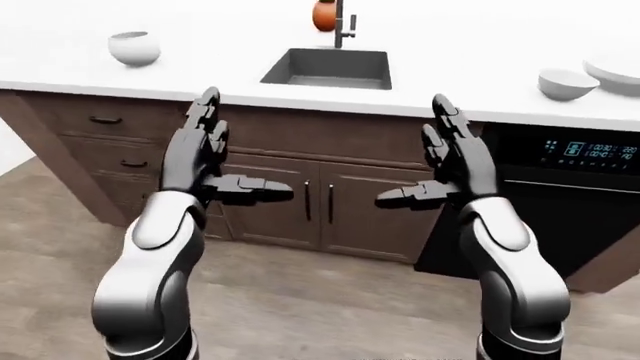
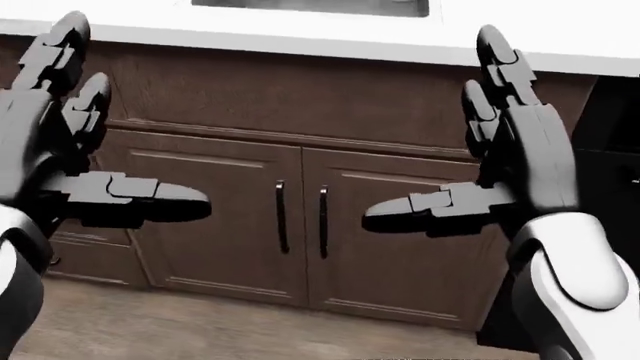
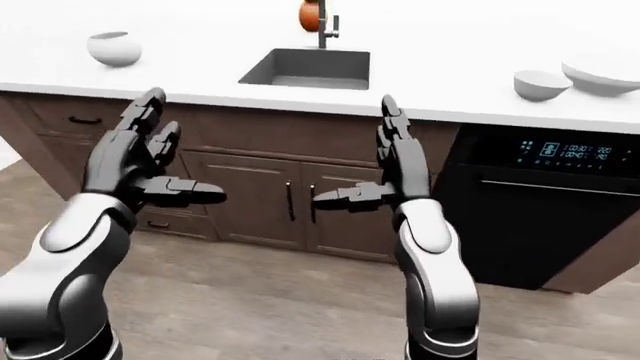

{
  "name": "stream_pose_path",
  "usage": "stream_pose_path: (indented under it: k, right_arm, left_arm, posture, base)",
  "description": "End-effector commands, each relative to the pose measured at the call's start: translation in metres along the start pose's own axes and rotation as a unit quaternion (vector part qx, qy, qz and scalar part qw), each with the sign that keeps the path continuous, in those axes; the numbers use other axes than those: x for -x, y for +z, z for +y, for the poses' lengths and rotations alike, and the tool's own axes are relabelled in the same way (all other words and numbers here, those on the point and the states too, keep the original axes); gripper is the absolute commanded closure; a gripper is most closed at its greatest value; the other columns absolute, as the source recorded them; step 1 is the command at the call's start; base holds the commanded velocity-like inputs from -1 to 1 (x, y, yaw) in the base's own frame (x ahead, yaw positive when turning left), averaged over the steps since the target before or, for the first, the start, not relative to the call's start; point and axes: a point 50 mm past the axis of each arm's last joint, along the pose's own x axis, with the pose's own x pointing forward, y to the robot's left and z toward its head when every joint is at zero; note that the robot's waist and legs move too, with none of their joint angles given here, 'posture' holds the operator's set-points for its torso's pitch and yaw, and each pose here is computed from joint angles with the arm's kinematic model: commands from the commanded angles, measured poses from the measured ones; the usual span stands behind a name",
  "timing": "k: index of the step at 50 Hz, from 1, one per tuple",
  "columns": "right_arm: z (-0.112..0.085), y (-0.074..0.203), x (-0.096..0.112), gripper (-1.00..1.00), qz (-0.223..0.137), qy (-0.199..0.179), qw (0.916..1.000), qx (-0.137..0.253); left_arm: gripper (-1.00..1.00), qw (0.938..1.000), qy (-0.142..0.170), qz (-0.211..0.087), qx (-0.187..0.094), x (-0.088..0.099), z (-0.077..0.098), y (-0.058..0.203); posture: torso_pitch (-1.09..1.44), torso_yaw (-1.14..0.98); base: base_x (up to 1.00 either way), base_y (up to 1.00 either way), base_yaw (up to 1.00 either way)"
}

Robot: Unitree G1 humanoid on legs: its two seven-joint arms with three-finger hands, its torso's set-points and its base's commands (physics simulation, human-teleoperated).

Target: Stack the bowls from largest to smallest.

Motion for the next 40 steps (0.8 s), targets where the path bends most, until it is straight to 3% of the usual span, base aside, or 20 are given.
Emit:
stream_pose_path:
  k: [1, 15, 29, 40]
  right_arm:
    - [0.005, 0.021, 0.000, -1.00, -0.055, 0.009, 0.9984, 0.002]
    - [0.005, 0.030, -0.002, -1.00, -0.071, 0.014, 0.9974, -0.002]
    - [0.004, 0.036, 0.001, -1.00, -0.080, 0.015, 0.9966, -0.005]
    - [0.003, 0.044, 0.002, -1.00, -0.092, 0.016, 0.9956, -0.005]
  left_arm:
    - [-1.00, 0.9992, 0.016, -0.036, -0.003, 0.001, 0.007, 0.015]
    - [-1.00, 0.9991, 0.010, -0.040, -0.011, 0.001, 0.006, 0.024]
    - [-1.00, 0.9991, 0.007, -0.041, -0.009, 0.003, 0.007, 0.022]
    - [-1.00, 0.9988, 0.006, -0.047, -0.010, 0.006, 0.008, 0.028]
  posture:
    - [0.00, 0.00]
    - [0.00, 0.00]
    - [0.00, 0.00]
    - [0.00, 0.00]
  base:
    - [0.27, 1.00, 0.00]
    - [0.50, 0.89, 0.00]
    - [0.87, 0.42, 0.00]
    - [0.42, 0.98, 0.00]
